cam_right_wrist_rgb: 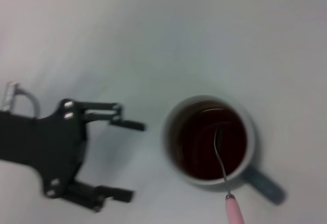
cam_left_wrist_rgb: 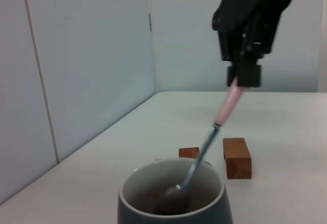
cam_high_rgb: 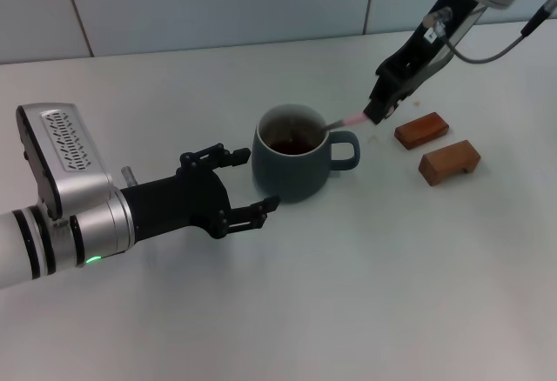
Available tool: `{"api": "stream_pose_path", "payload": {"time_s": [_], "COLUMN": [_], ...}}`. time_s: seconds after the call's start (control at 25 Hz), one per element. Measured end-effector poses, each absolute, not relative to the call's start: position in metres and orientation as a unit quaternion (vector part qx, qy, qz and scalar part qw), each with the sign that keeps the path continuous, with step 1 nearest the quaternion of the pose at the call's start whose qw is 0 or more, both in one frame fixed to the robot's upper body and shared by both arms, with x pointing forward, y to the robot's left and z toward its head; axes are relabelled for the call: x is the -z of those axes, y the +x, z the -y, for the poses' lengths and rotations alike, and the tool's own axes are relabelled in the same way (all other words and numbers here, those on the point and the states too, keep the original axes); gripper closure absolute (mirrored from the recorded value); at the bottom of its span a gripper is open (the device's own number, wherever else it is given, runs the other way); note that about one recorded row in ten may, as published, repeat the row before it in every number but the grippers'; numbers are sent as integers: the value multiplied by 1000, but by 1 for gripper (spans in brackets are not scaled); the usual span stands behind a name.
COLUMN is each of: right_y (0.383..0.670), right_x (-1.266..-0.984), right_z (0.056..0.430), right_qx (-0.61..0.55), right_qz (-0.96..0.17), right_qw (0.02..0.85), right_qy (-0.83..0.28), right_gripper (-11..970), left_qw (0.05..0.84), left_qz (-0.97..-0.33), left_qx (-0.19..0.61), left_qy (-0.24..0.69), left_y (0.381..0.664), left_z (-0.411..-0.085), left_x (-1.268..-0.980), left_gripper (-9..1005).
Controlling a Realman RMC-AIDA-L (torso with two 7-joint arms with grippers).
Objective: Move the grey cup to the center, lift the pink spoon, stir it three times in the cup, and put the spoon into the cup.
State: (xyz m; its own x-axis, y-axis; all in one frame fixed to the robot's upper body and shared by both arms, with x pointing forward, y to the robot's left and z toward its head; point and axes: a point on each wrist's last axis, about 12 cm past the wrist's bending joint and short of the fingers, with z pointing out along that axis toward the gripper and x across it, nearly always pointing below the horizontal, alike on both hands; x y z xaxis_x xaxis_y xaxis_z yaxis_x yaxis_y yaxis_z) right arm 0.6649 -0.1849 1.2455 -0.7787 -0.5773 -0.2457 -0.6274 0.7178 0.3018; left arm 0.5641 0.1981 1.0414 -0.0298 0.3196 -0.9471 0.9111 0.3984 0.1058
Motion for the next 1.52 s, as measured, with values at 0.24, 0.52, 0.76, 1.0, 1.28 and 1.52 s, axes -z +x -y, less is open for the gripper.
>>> {"api": "stream_pose_path", "payload": {"time_s": [0.24, 0.52, 0.76, 1.0, 1.28, 1.52], "right_y": [664, 669, 660, 637, 574, 529], "right_x": [-1249, -1249, -1250, -1244, -1226, -1186], "right_z": [173, 175, 187, 212, 262, 307], "right_qx": [-206, -199, -185, -193, -261, -308], "right_qz": [-915, -917, -909, -884, -801, -741], "right_qw": [74, 97, 155, 238, 397, 489], "right_qy": [-340, -333, -339, -352, -363, -341], "right_gripper": [845, 844, 803, 624, 377, 198], "left_qw": [516, 518, 519, 520, 523, 525], "left_qz": [-657, -656, -657, -661, -667, -673], "left_qx": [288, 289, 291, 293, 289, 293], "left_qy": [468, 466, 463, 456, 445, 430], "left_y": [564, 564, 564, 562, 562, 561], "left_z": [-198, -198, -198, -200, -206, -208], "left_x": [-1041, -1042, -1042, -1041, -1040, -1040], "left_gripper": [191, 191, 191, 191, 191, 191]}}
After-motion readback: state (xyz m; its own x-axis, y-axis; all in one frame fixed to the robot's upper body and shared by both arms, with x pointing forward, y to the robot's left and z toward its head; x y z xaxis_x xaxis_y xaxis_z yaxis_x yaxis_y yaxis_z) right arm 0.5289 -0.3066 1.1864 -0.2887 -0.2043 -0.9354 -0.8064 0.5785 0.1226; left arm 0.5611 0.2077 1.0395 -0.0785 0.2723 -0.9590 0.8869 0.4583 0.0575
